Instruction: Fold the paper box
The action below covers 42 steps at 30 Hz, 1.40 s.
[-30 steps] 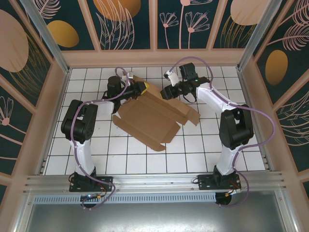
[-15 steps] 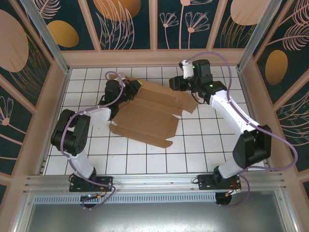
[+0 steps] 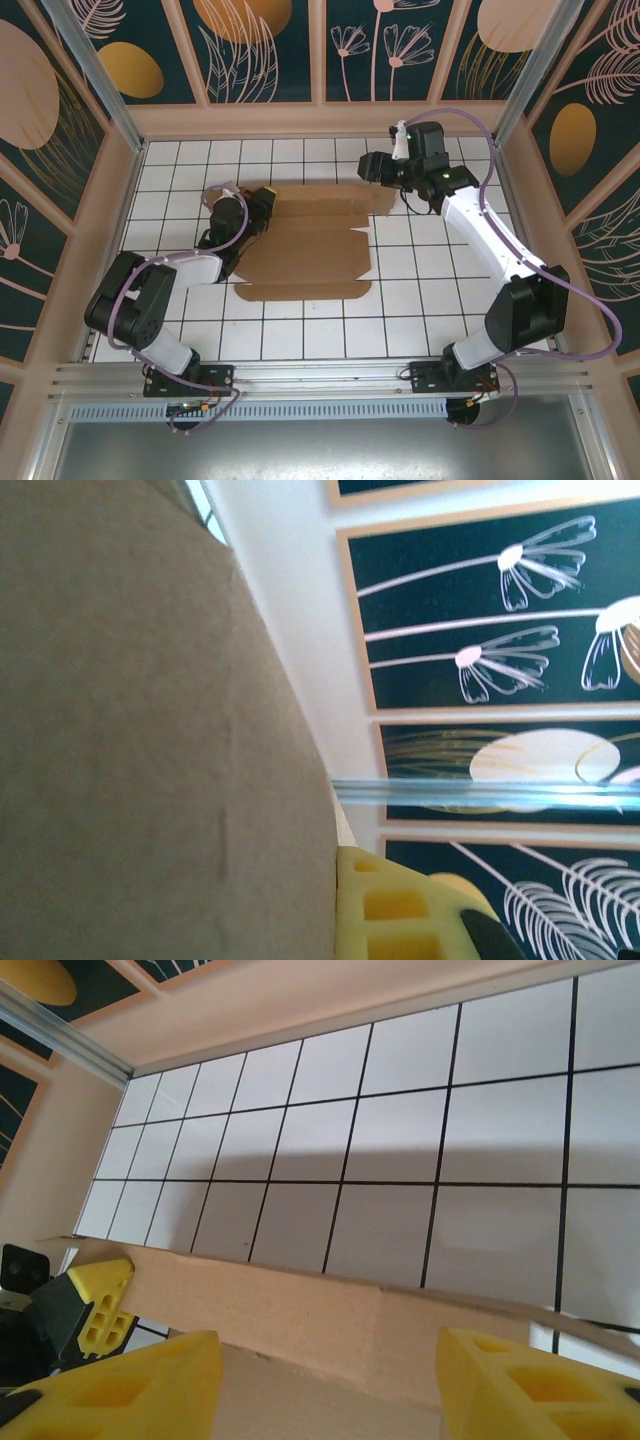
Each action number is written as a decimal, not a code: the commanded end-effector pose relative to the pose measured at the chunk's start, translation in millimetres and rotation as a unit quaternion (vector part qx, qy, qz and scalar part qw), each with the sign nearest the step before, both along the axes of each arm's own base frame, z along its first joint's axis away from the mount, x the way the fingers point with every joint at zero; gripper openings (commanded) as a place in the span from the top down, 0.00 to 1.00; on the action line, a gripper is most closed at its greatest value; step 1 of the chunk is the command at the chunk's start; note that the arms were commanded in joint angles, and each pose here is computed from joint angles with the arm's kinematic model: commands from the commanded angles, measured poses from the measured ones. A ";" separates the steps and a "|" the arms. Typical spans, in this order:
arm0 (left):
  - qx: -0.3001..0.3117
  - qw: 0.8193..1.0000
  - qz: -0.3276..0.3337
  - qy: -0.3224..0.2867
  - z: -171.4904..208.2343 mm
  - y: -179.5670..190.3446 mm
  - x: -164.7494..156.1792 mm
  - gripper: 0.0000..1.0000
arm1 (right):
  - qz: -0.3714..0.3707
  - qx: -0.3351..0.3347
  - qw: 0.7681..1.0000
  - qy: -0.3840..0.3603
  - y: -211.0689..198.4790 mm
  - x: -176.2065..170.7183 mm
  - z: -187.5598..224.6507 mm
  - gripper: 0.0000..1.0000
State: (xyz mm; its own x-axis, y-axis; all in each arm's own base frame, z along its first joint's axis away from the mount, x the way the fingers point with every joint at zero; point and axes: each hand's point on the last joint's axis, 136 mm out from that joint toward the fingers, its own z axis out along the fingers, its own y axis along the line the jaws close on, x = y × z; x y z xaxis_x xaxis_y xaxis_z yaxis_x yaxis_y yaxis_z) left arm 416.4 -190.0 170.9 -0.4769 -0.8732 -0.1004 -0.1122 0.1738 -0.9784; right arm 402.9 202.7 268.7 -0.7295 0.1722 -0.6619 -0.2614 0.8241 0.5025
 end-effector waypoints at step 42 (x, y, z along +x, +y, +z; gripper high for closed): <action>0.053 0.997 -0.028 0.058 -23.9 -10.7 6.3 1.00 | 0.051 0.239 0.950 0.193 67.8 14.6 -78.3 0.55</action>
State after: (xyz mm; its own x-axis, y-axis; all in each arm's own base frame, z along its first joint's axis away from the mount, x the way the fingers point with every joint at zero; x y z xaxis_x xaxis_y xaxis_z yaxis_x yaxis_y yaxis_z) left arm 427.0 -197.8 171.2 -0.5055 -0.8512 -0.1410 -0.1415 0.2430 -0.9597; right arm 413.2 261.1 178.9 -0.9258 0.2812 -0.2527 -0.0506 0.5702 0.8200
